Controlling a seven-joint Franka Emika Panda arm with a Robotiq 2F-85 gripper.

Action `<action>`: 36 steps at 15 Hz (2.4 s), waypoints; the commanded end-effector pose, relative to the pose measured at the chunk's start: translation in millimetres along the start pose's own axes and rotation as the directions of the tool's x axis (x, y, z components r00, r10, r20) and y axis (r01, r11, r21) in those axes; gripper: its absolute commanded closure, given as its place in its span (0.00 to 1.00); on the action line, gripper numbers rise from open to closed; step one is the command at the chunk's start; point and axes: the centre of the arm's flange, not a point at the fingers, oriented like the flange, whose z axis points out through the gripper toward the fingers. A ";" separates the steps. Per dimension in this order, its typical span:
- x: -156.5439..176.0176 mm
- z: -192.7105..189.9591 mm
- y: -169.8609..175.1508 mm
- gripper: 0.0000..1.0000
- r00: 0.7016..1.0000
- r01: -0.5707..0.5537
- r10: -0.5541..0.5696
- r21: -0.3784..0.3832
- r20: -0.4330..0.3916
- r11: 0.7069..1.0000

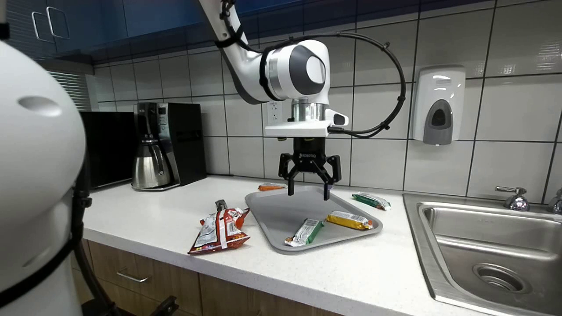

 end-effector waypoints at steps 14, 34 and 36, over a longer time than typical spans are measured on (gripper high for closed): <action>88.7 4.9 62.8 0.00 0.987 -0.143 0.139 -0.049 -0.080 0.989; 219.1 21.4 92.3 0.00 0.820 -0.552 0.543 -0.003 -0.183 0.834; 225.8 22.8 92.0 0.00 0.783 -0.601 0.593 0.020 -0.186 0.799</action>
